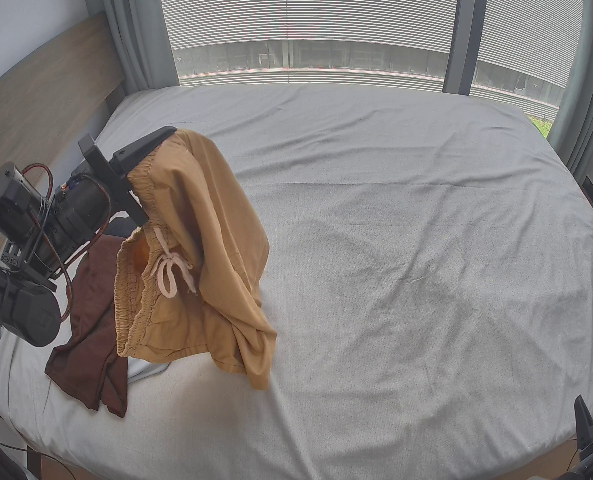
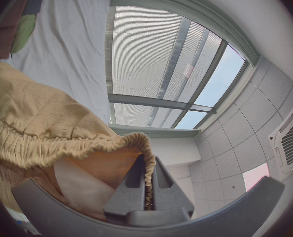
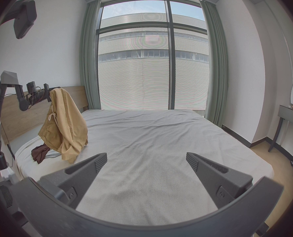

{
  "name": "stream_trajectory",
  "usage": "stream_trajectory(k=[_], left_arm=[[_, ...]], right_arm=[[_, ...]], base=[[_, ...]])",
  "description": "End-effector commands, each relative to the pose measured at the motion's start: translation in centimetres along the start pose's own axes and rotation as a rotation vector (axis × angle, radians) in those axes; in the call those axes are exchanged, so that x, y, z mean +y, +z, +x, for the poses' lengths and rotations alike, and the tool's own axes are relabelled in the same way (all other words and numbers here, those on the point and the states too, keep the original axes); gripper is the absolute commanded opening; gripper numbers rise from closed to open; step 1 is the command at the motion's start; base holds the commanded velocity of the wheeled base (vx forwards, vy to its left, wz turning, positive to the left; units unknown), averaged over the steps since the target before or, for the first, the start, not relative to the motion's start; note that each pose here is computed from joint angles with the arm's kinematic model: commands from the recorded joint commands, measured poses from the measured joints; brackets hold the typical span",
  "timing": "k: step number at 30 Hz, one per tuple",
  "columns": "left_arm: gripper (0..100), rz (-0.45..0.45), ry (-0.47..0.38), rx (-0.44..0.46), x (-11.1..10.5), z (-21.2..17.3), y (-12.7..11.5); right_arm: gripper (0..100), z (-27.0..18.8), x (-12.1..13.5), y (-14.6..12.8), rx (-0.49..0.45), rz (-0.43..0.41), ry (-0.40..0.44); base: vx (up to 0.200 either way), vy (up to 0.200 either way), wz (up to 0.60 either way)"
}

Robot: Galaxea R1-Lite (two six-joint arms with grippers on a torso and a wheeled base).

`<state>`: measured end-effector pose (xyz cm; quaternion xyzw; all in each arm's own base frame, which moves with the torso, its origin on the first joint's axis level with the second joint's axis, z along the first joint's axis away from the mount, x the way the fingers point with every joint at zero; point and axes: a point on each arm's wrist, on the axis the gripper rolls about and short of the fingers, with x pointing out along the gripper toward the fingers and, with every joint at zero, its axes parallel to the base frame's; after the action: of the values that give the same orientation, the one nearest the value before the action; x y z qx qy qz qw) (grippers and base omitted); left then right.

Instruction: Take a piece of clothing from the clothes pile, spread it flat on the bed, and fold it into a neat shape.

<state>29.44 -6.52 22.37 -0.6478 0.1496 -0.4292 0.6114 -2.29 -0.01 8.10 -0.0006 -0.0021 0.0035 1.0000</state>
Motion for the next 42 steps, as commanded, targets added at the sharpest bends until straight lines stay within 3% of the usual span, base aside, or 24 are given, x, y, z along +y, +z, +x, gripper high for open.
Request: stream_trajectory(k=[1,12,28,42], left_arm=[[0,0.003,-0.058,0.068,-2.0,0.7,-2.2],[0,-0.035,-0.062,0.149,-1.2,2.3,-4.5],[0,-0.049,-0.079,0.185,-0.8,3.8,-5.3],[0,-0.068,-0.157,0.213,-1.3,6.7,-7.3]], right_arm=[[100,0.0,0.0,-0.5,0.004,0.0,0.001],[100,0.0,0.0,-0.5,0.004,0.0,0.001],[100,0.0,0.0,-0.5,0.006,0.0,0.001],[100,0.0,0.0,-0.5,0.006,0.0,0.001]], base=[[0.0,0.0,0.0],[0.0,0.0,0.0],[0.0,0.0,0.0],[0.0,0.0,0.0]])
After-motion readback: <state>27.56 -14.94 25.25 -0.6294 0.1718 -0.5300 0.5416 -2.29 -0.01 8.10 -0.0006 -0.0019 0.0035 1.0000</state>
